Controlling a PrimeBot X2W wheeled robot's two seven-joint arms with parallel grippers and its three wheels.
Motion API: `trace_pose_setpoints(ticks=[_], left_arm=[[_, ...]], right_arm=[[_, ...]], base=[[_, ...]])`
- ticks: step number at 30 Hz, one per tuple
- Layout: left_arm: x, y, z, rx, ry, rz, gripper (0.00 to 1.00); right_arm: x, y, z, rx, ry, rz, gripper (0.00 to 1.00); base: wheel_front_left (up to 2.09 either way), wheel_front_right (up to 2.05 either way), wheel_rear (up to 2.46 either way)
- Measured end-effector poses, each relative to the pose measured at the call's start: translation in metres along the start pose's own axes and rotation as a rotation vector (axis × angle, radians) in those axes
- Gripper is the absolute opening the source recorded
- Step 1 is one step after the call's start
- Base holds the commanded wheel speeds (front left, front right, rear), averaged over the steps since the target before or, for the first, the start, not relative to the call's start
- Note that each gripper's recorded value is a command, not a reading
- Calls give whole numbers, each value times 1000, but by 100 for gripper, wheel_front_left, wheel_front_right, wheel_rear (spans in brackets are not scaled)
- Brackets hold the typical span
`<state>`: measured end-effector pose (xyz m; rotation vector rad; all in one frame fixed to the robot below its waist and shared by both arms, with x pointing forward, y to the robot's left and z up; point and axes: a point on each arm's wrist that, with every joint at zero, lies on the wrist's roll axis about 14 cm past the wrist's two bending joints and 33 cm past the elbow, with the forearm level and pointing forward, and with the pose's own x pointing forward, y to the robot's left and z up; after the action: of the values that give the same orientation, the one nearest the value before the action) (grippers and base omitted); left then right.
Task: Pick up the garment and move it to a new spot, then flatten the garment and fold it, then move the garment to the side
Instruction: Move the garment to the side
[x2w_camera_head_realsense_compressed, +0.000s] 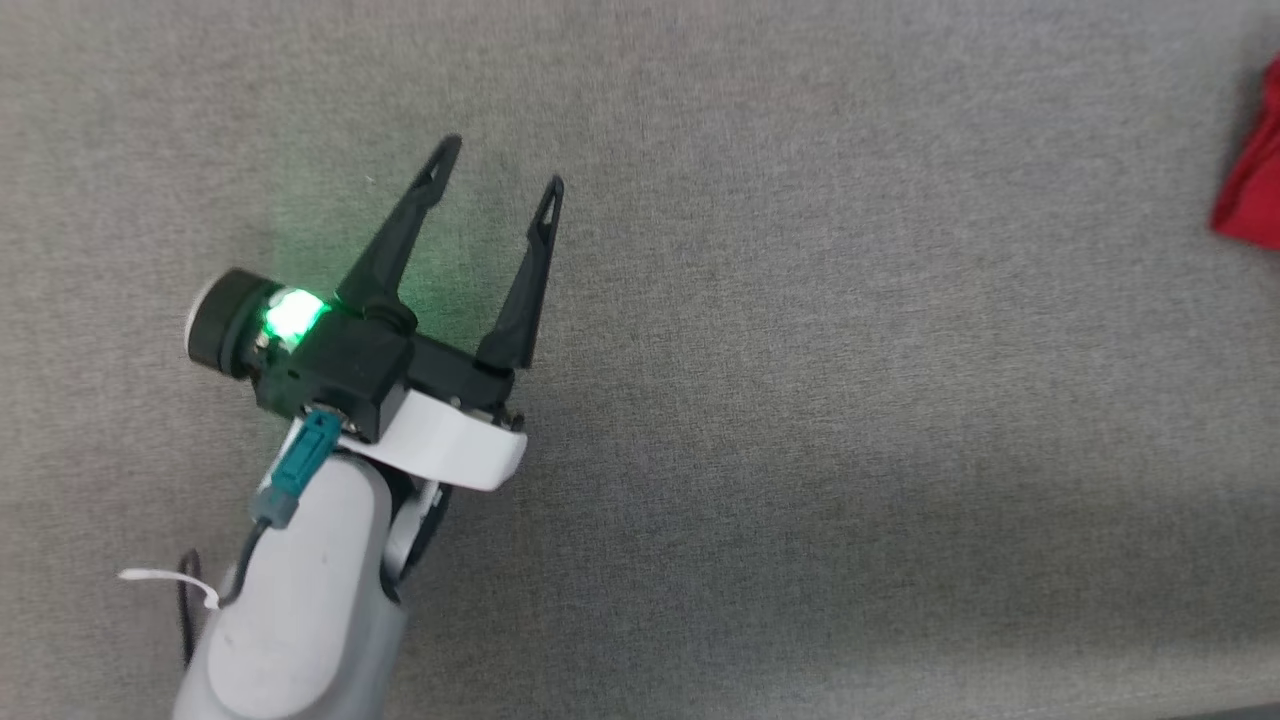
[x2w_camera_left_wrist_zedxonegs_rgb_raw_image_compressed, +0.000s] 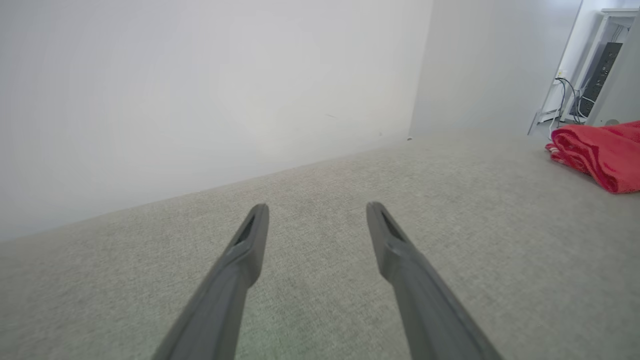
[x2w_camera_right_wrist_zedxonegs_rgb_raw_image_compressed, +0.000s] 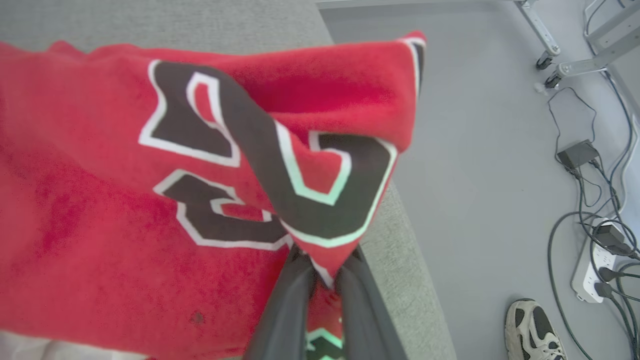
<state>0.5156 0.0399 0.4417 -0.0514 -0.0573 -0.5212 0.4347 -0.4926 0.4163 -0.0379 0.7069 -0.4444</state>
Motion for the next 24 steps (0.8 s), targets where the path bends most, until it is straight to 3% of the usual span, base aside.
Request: trace_pose_setpoints(ticks=[9,16,18,19,24], left_arm=[[11,9,-6,42,-12,-16,100],[12,12,2,60,-33,-15,100],[12,12,7,62,-48,-14,100],[12,12,8,62,-49,-12,100],[1,12,16,38,-47,20,100]], right_arm=[[22,-22,15,-69,-83,-122,0],[30,-13,10,-60,-98,-128,2],[30,-12,10,-68,-110,-127,49],[28,-13,12,-82,-116,-130,100],[19,0,29,-109,-193,-80,100]], base=[[0,0,0],[0,0,0],[0,0,0],[0,0,0],[0,0,0]])
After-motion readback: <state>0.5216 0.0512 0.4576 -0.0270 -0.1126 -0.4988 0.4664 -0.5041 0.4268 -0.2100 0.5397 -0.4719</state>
